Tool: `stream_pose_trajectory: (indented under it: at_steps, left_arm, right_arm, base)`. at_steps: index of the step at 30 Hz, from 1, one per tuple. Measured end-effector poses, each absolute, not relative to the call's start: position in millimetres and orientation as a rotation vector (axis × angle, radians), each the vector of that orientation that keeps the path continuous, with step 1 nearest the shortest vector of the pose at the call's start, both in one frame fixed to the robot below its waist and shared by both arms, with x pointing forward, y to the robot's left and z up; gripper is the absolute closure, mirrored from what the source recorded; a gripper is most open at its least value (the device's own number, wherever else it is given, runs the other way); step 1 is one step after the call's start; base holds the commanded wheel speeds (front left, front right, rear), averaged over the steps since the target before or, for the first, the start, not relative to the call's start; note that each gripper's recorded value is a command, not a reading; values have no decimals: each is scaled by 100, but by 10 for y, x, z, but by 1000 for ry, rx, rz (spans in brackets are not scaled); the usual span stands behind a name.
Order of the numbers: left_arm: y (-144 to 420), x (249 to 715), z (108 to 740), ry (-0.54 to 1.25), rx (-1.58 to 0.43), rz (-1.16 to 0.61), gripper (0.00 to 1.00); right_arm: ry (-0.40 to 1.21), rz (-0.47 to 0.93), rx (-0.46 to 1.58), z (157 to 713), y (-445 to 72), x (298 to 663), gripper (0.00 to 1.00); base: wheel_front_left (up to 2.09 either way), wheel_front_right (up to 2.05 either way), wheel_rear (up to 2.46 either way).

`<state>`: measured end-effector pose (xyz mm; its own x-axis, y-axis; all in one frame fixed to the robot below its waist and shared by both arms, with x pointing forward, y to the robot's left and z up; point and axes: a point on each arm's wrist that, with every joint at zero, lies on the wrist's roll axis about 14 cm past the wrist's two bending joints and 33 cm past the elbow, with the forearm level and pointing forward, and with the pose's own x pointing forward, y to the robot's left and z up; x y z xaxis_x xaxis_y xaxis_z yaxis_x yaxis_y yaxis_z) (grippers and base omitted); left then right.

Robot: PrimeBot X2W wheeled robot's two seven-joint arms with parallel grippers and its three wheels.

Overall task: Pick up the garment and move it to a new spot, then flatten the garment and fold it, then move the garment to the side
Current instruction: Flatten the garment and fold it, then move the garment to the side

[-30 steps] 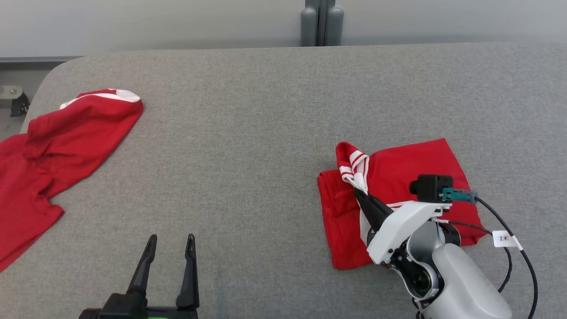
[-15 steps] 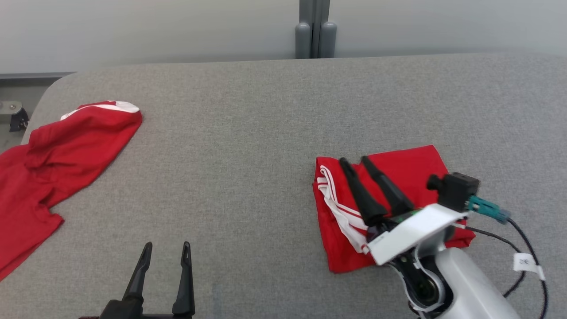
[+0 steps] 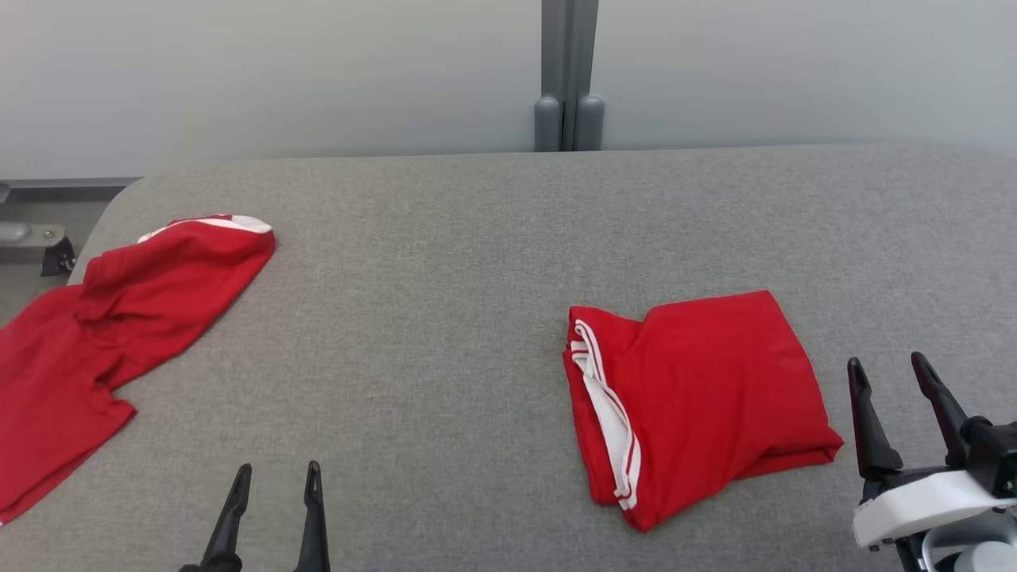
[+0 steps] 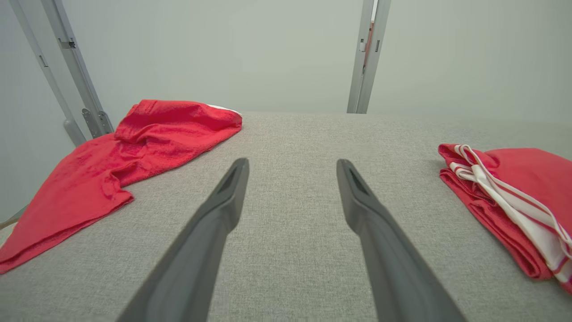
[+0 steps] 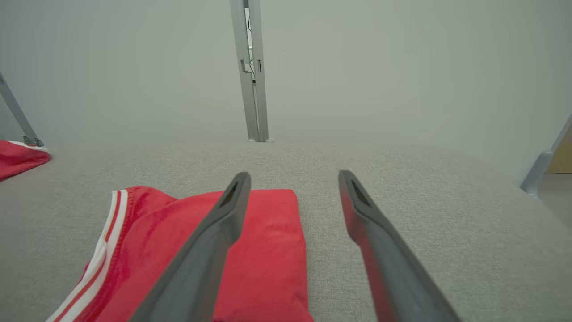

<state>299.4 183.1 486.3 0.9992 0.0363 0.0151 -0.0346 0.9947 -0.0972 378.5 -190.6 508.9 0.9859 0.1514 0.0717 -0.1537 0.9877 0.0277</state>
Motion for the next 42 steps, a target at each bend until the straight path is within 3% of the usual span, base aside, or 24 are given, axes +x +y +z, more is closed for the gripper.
stream_pose_trajectory:
  at_steps: [4,28,33,37,42]
  left_arm:
    - [1899,2940,4859,-18,-86,57,0]
    - [1785,2947,4809,-3,-110,-23,0]
    - [1769,2960,4790,4,-113,-32,0]
    - [1735,2986,4760,15,-115,-45,0]
    - [1687,3080,4708,36,-119,-63,0]
  right_arm:
    - [-81,149,-38,5101,-1880,3695,0]
    - [14,99,70,4769,-1831,3521,0]
    - [3,82,198,4793,-1793,3624,0]
    - [29,94,278,4992,-1821,3948,0]
    - [341,138,274,4738,-1796,4233,0]
  base:
    - [0,0,0]
    - [0,0,0]
    - [0,0,0]
    - [0,0,0]
    - [0,0,0]
